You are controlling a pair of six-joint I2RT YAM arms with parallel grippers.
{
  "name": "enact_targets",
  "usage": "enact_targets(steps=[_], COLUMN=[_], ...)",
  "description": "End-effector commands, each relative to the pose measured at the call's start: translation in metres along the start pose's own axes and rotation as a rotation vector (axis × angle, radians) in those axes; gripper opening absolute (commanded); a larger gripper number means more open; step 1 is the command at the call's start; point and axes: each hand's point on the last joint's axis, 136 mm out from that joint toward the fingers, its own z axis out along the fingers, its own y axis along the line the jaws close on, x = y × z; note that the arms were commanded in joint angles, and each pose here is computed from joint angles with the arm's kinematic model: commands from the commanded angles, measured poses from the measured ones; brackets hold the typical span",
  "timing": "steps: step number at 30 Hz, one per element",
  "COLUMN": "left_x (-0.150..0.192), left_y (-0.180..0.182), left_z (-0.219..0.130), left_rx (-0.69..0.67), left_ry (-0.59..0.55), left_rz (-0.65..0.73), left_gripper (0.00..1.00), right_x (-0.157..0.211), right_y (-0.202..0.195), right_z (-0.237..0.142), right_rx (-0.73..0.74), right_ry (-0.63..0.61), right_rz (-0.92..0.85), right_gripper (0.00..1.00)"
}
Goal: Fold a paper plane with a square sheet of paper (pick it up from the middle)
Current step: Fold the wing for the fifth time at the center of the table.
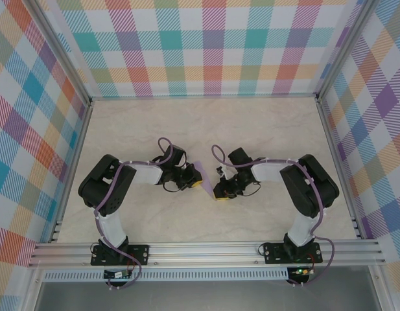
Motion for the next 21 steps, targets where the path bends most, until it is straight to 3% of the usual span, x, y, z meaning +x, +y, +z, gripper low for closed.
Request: enact_targets(steps=[1, 7, 14, 21], left_x=[0.012, 0.012, 0.012, 0.013], left_y=[0.047, 0.046, 0.047, 0.049], left_z=[0.011, 0.011, 0.011, 0.011], left_rx=[-0.155, -0.153, -0.156, -0.161], left_ry=[0.028, 0.028, 0.028, 0.029], left_rz=[-0.069, -0.068, -0.068, -0.072], left_gripper=[0.09, 0.09, 0.09, 0.09], right_x=[-0.01, -0.033, -0.044, -0.04], right_y=[0.015, 0.034, 0.041, 0.035], right_z=[-0.022, -0.032, -0.006, 0.012], right_rx=[0.037, 0.015, -0.029, -0.047], right_ry=[-0.068, -0.121, -0.056, -0.003], right_rz=[-0.041, -0.071, -0.076, -0.057], right_gripper=[0.2, 0.21, 0.1, 0.07])
